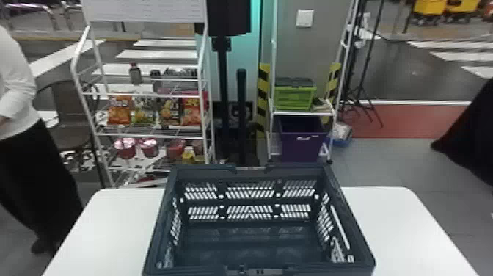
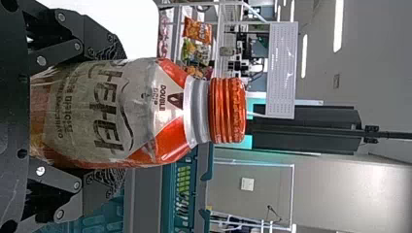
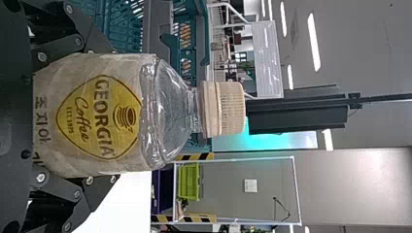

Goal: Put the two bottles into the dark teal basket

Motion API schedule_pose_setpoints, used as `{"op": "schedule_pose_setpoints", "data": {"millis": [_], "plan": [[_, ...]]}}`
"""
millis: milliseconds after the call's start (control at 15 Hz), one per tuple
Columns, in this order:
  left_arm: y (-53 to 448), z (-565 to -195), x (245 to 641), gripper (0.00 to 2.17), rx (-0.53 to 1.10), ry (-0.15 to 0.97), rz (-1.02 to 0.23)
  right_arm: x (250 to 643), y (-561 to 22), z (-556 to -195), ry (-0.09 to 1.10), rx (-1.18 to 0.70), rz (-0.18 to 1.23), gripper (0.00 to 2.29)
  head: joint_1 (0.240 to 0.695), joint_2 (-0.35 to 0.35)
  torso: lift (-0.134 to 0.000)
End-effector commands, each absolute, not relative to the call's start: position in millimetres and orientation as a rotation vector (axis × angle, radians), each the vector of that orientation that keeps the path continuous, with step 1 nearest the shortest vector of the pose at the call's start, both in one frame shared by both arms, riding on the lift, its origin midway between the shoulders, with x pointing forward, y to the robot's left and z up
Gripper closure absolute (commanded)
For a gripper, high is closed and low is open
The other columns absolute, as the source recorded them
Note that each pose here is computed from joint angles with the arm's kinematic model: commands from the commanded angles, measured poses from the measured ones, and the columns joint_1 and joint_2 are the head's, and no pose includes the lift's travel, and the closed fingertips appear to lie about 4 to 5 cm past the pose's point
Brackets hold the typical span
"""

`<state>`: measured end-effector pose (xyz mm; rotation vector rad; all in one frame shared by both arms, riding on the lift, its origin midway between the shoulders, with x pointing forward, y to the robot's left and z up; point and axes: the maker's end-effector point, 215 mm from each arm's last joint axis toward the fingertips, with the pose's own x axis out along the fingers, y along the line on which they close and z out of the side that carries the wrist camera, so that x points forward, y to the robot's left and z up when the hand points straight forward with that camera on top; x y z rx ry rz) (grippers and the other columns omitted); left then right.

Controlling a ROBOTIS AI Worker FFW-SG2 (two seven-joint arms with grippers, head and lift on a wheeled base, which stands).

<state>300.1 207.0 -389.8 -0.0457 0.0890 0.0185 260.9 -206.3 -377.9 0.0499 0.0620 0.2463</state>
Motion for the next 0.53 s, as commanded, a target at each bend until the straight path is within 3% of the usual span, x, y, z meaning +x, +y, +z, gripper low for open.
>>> {"op": "schedule_pose_setpoints", "data": {"millis": [0, 467], "plan": [[206.8, -388.7, 300.0, 2.14, -0.046, 0.088, 0.017, 261.0, -205.8, -377.6, 0.061, 0.051, 0.246, 2.07, 0.499, 0.000, 0.000], [202.6, -383.8, 298.1, 2.14, -0.049, 0.078, 0.004, 258.4, -203.4, -369.4, 0.044, 0.044, 0.252, 2.07, 0.499, 0.000, 0.000]]}}
